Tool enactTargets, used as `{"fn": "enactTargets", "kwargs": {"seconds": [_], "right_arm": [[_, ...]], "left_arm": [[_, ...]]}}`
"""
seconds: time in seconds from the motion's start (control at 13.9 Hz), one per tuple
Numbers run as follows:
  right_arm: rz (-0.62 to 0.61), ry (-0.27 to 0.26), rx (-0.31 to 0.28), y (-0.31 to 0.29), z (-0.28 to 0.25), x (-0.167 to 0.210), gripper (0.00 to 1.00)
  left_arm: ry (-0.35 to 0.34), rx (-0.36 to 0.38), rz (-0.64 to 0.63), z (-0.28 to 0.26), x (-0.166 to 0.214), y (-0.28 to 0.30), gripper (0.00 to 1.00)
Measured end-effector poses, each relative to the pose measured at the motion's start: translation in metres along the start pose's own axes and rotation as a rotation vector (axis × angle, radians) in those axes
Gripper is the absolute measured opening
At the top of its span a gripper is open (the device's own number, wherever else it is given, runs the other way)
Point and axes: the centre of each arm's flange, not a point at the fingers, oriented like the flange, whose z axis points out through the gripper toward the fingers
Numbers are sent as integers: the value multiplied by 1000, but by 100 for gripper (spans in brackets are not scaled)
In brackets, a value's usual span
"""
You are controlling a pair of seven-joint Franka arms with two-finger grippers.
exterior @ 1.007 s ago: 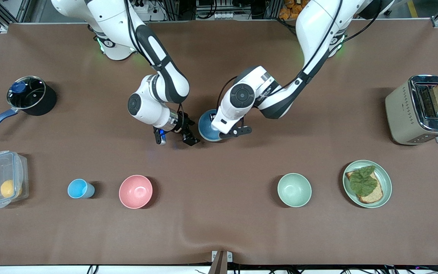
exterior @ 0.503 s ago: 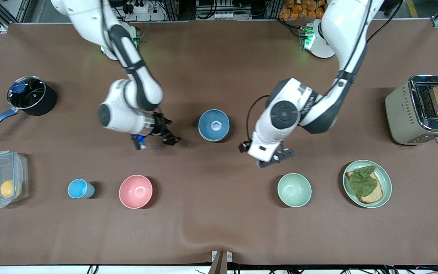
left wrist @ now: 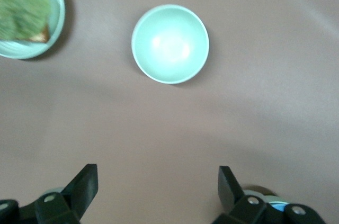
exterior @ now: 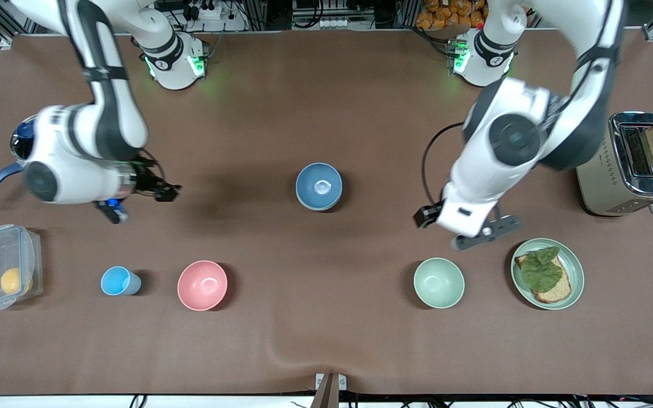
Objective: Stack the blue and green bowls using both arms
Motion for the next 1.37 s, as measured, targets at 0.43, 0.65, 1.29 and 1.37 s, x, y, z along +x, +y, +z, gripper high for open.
{"fn": "enactTargets", "kwargs": {"seconds": [0.43,0.65,1.29,1.37], "right_arm": [[-176,49,41,32,-104,10,100],[-221,130,-22,45,-169,-18,100],[-420,350,131,145,-291,-76,100],[-454,377,133,146,-295,-77,100]], "left_arm": [[-61,58,84,-76,16,-111,100],[-54,50,134,-102,17,-160,100],[-64,48,240,-136,9,-210,100],[-57,45,251,-140,9,-210,100]]}}
